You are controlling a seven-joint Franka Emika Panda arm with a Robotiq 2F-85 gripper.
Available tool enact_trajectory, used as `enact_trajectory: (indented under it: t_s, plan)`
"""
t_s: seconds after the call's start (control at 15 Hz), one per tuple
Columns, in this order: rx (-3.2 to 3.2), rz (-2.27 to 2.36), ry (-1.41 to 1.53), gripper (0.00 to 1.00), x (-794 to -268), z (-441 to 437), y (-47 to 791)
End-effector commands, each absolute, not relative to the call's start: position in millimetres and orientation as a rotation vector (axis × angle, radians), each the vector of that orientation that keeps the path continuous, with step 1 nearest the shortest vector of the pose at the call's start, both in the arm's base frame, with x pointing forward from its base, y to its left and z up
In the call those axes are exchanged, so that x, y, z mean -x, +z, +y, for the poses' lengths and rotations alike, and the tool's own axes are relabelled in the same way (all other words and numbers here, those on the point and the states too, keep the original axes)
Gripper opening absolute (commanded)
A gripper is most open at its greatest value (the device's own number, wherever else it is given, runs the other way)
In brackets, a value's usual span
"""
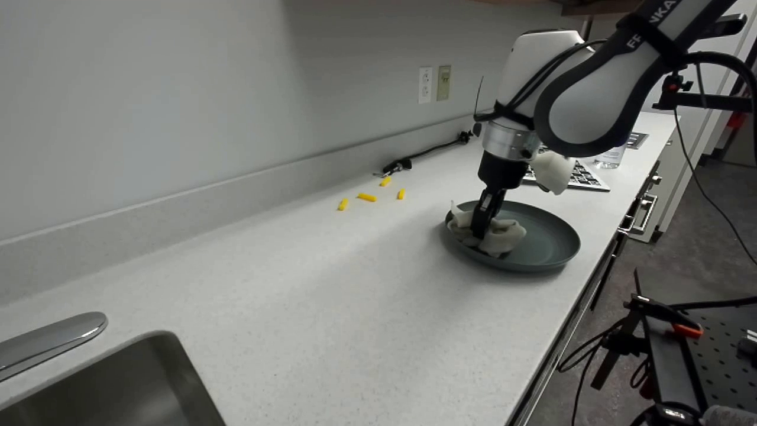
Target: Wipe the plate with the cloth
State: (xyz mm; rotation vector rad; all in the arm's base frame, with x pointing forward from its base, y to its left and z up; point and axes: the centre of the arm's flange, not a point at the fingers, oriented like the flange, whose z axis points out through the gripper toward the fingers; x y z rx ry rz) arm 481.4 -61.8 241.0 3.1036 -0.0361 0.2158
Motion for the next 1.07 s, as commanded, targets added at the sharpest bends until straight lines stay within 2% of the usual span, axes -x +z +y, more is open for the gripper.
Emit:
enact_trajectory:
  t_s: [0.0,1.0]
  plan:
    - [-3.118,0.034,0.156,0.04,-458.9,-64.3,241.3]
    - [-2.76,0.009,-0.09,0.04,-412.4,-104.3,228.4]
